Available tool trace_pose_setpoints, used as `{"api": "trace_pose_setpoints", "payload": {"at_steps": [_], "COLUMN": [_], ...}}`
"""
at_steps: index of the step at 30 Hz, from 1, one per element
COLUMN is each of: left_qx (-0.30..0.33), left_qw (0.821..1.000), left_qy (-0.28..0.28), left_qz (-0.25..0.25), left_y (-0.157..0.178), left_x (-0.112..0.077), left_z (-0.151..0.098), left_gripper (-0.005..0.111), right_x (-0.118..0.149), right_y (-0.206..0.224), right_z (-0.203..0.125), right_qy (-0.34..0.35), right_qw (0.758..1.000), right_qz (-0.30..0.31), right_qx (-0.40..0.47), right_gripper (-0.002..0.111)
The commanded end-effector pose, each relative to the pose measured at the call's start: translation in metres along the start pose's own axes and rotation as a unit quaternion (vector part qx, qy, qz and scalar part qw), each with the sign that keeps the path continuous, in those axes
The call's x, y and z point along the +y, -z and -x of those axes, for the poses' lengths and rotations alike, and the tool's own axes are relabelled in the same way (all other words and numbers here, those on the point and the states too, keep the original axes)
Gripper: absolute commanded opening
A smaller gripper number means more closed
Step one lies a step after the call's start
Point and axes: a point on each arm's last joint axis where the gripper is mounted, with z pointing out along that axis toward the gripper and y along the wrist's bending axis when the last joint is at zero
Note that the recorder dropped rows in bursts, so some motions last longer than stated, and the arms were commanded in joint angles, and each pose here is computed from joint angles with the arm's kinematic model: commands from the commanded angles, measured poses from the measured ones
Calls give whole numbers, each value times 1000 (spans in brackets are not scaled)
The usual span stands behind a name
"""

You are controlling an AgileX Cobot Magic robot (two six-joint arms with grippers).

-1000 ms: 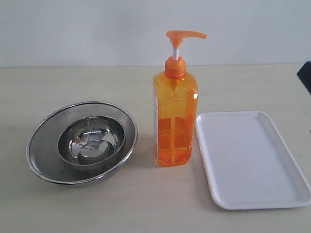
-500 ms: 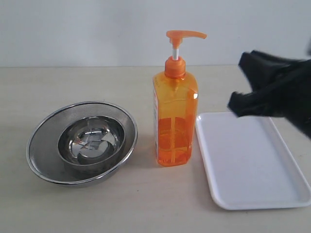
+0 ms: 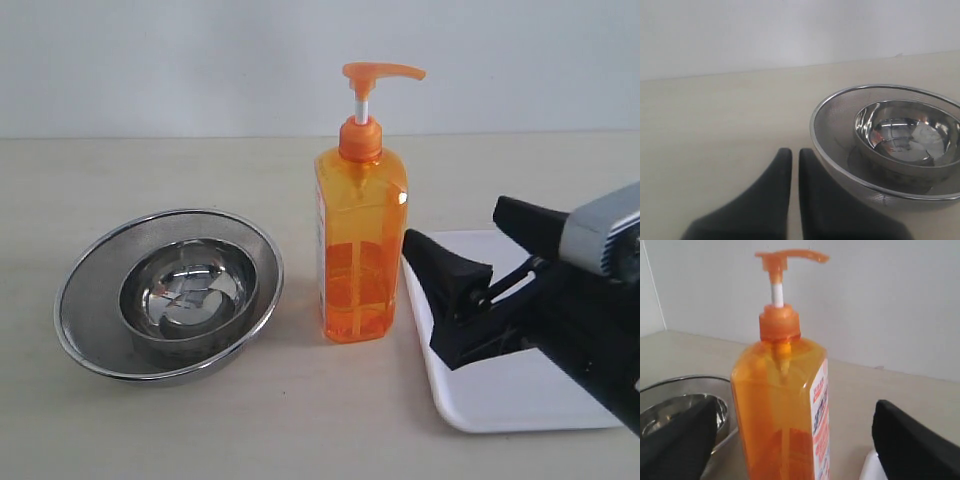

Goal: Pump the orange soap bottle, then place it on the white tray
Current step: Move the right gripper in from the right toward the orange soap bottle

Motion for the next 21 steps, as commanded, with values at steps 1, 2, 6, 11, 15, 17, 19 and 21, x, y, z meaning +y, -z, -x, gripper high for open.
{"api": "trace_pose_setpoints", "payload": {"at_steps": [1, 2, 6, 11, 15, 17, 19, 21], "left_qx": [0, 0, 0, 0, 0, 0, 0, 0], "left_qw": [1000, 1000, 1000, 1000, 1000, 1000, 1000, 1000], "left_qy": [-1, -1, -1, -1, -1, -1, -1, -1], "left_qz": [2, 2, 2, 2, 2, 2, 2, 2], "left_y": [0, 0, 0, 0, 0, 0, 0, 0], "left_x": [0, 0, 0, 0, 0, 0, 0, 0], "left_z": [-1, -1, -1, -1, -1, -1, -1, -1], "left_gripper": [5, 5, 5, 5, 5, 5, 5, 5], "right_x": [4, 5, 9, 13, 20, 23, 24, 24], "right_y": [-8, -10, -16, -26, -34, -38, -41, -44], "right_z": [-11, -13, -34, -52, -52, -50, -47, -45], "right_qy": [-10, -3, 3, -20, -15, -21, -23, -19], "right_qw": [1000, 1000, 999, 997, 995, 995, 995, 996], "right_qz": [9, 14, 31, 42, 68, 79, 78, 73], "right_qx": [1, -7, 31, 69, 66, 60, 53, 47], "right_gripper": [74, 74, 74, 74, 74, 74, 74, 74]}}
